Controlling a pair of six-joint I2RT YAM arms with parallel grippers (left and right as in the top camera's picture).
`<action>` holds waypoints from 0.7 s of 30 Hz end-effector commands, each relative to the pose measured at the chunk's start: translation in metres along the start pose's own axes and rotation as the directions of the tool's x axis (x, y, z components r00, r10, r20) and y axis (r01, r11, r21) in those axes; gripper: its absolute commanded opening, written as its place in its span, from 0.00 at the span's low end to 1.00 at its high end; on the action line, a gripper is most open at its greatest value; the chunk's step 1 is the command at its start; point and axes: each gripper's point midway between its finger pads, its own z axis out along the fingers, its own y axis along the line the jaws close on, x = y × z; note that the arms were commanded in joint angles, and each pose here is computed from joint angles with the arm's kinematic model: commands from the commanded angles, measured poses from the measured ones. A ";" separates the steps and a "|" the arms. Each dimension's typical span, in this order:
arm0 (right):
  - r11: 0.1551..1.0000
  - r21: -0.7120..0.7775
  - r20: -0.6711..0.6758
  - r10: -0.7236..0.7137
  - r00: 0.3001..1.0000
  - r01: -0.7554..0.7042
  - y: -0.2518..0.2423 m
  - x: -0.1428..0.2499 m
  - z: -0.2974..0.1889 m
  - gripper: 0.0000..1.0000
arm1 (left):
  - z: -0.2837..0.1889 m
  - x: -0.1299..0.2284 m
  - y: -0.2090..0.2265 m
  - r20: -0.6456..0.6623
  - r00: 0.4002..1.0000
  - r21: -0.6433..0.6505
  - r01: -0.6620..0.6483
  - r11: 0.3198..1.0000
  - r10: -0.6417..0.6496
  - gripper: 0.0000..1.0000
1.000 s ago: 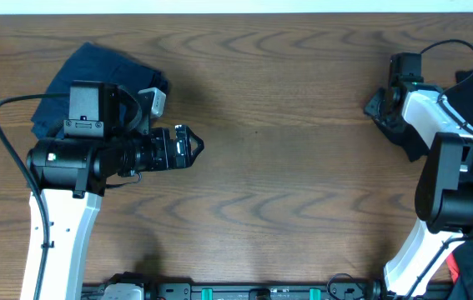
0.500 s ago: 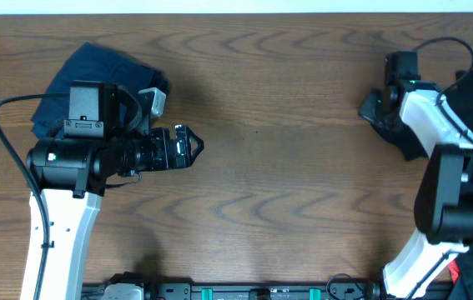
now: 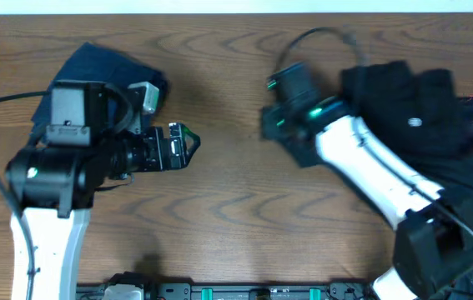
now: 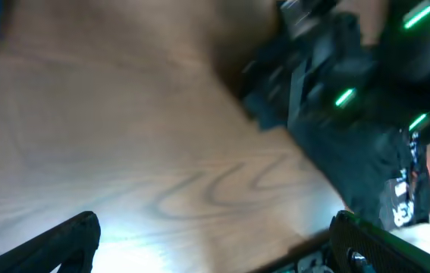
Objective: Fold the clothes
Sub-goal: 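Drag the black polo shirt leftward onto the table center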
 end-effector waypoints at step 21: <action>0.932 0.214 0.177 0.258 0.950 -0.293 -0.145 -0.050 -0.042 0.45 | 0.037 0.005 -0.004 -0.137 0.989 -0.036 -0.056 0.998 0.051 0.98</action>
